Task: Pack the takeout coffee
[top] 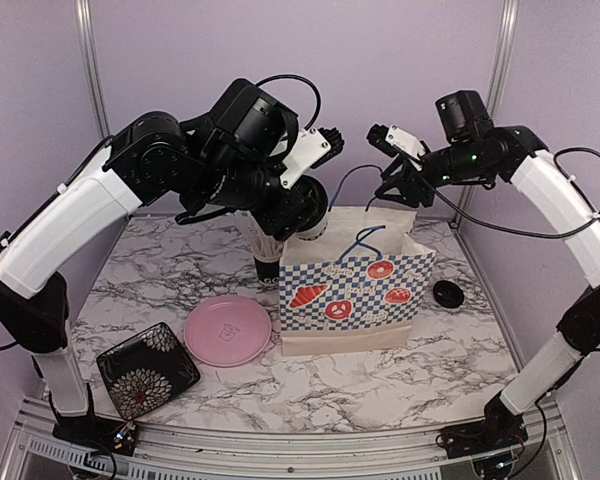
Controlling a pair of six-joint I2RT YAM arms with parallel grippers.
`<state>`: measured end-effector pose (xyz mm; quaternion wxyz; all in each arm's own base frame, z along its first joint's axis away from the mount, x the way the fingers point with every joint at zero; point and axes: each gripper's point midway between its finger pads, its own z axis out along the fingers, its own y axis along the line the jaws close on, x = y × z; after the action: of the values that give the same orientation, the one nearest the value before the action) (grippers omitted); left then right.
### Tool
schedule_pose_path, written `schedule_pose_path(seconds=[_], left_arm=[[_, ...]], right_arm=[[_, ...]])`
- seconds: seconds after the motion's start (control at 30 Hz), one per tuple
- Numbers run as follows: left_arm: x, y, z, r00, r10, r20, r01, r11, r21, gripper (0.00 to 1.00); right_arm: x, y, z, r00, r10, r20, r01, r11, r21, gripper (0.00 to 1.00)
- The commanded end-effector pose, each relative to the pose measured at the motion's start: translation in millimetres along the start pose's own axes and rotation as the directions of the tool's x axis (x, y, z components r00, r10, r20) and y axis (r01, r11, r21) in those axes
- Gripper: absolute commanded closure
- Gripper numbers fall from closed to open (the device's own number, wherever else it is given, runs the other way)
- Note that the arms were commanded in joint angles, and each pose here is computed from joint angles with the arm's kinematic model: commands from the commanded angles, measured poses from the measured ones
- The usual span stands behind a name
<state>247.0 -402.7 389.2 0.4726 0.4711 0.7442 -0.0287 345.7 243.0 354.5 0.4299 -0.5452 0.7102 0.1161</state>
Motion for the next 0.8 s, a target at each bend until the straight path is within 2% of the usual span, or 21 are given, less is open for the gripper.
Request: schedule_pose_path(seconds=[0.0, 0.13, 0.23, 0.43, 0.57, 0.77], left_arm=[[-21.7, 11.1, 6.2, 0.994, -0.068, 0.08, 0.066, 0.998, 0.022, 0.4], [-20.6, -5.1, 25.6, 0.996, -0.055, 0.064, 0.05, 0.996, 0.078, 0.4], [-17.2, -16.9, 37.3, 0.998, -0.044, 0.046, 0.038, 0.993, 0.114, 0.4], [-6.9, -28.6, 52.8, 1.0, -0.029, 0.007, 0.028, 0.991, 0.133, 0.4], [0.4, -36.0, 60.1, 0.999, -0.028, -0.018, 0.03, 0.988, 0.151, 0.4], [11.2, -45.2, 65.6, 0.998, -0.031, -0.051, 0.039, 0.983, 0.177, 0.41]], right_arm=[[-2.5, -29.5, -15.8, 0.997, 0.078, 0.017, -0.08, 0.988, 0.132, 0.52], [10.8, -56.3, -2.4, 0.98, 0.196, 0.017, -0.196, 0.968, 0.154, 0.3], [10.7, -60.6, 9.3, 0.971, 0.234, 0.044, -0.237, 0.968, 0.082, 0.26], [-8.5, -29.6, 13.4, 0.973, 0.186, 0.136, -0.169, 0.977, -0.13, 0.42], [-15.0, -8.3, 5.0, 0.97, 0.156, 0.187, -0.114, 0.969, -0.22, 0.54], [-9.2, 14.7, -6.4, 0.973, 0.108, 0.205, -0.051, 0.963, -0.265, 0.88]])
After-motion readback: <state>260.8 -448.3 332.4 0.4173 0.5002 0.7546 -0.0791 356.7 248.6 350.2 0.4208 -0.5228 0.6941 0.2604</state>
